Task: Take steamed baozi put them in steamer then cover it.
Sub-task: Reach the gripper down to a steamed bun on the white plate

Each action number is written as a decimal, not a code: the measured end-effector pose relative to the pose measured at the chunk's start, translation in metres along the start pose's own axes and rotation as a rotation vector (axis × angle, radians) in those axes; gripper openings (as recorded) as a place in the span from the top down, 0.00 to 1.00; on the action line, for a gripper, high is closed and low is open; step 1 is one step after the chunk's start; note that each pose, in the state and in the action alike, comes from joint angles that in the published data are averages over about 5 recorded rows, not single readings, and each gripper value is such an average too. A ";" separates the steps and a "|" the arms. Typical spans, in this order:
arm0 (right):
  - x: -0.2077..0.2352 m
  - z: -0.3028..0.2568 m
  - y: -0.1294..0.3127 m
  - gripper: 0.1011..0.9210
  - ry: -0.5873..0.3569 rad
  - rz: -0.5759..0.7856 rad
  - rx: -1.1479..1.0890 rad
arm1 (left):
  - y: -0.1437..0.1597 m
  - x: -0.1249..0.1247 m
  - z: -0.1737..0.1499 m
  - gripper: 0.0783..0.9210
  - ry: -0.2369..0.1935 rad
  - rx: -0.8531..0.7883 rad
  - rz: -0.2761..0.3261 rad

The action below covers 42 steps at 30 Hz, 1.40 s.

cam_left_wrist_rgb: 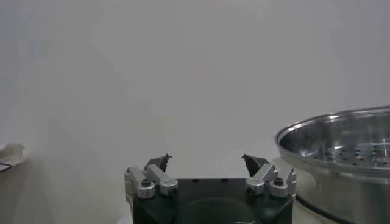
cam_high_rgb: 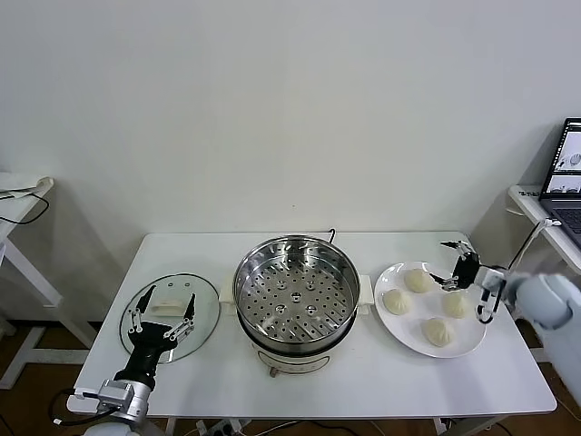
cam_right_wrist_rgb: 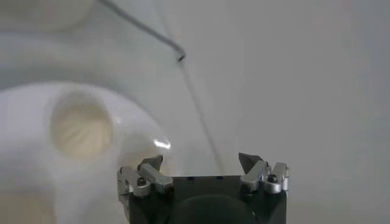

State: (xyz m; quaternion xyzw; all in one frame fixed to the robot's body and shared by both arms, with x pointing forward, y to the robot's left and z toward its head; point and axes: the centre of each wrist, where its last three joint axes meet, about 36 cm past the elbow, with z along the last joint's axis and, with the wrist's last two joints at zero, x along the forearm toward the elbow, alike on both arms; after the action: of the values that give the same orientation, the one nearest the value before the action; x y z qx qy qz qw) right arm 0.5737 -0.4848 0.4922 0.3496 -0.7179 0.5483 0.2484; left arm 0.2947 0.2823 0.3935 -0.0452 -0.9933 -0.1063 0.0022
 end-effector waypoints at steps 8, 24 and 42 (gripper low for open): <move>-0.025 -0.008 -0.049 0.12 0.077 -0.215 0.078 | 0.001 0.001 0.004 0.12 0.011 0.006 -0.005; -0.083 -0.034 -0.080 0.12 0.150 -0.406 0.107 | 0.005 0.004 0.006 0.12 0.019 0.003 -0.017; -0.116 -0.049 -0.077 0.12 0.184 -0.462 0.123 | 0.005 0.008 0.006 0.12 0.018 0.003 -0.019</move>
State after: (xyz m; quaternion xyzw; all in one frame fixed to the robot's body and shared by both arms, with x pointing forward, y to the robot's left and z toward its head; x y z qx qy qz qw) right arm 0.7056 -0.4234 0.4674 0.4672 -0.5587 0.5493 0.4097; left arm 0.2875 0.2888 0.3889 -0.0346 -0.9938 -0.1050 0.0103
